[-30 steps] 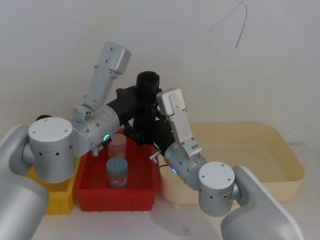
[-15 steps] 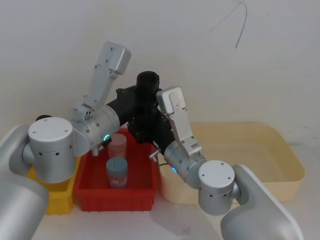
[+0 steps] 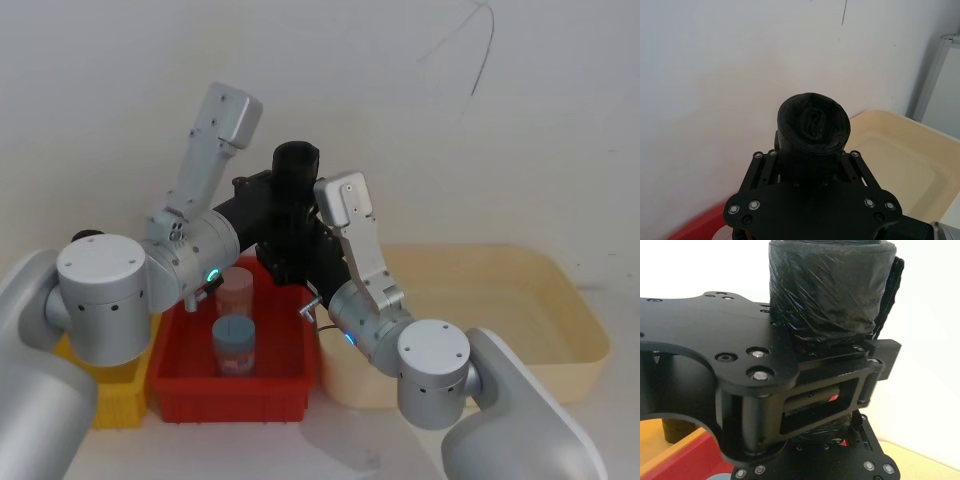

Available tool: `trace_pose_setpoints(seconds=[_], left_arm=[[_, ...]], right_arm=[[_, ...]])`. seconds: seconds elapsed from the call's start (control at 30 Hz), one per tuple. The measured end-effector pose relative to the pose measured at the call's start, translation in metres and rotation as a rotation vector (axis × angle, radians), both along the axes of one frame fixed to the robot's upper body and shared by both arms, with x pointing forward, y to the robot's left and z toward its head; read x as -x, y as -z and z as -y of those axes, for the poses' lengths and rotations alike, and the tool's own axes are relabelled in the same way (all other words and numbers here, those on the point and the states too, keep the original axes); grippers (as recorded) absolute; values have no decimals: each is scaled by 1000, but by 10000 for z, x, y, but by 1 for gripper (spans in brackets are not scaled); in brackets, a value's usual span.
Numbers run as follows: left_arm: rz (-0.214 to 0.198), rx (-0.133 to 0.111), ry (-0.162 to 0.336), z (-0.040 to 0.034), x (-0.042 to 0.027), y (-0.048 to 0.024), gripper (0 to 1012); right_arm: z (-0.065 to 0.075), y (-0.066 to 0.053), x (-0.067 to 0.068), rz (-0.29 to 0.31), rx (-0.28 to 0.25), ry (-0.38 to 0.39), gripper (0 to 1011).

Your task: Pick up the garbage bag with the one hand and transfer it to the other hand.

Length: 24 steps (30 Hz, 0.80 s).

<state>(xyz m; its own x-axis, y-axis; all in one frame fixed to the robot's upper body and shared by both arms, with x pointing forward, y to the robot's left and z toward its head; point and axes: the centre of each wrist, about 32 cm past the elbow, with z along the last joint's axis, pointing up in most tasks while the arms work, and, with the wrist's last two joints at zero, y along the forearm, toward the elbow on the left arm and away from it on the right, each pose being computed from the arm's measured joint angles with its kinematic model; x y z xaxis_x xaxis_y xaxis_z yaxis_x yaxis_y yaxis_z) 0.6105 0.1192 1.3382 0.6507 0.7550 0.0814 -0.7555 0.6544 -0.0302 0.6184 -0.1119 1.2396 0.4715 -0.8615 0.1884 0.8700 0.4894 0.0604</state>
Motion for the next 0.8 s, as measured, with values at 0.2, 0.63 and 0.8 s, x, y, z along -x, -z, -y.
trace_pose_setpoints(seconds=[0.2,0.63,0.8], left_arm=[[0,0,0,0,0,0,610],[1,5,5,-65,34,-19,981],[-1,7,18,-159,68,-43,1001]], right_arm=[[22,-7,27,-12,-19,15,565],[186,-41,76,-70,-96,145,563],[336,-38,89,-99,-117,215,563]])
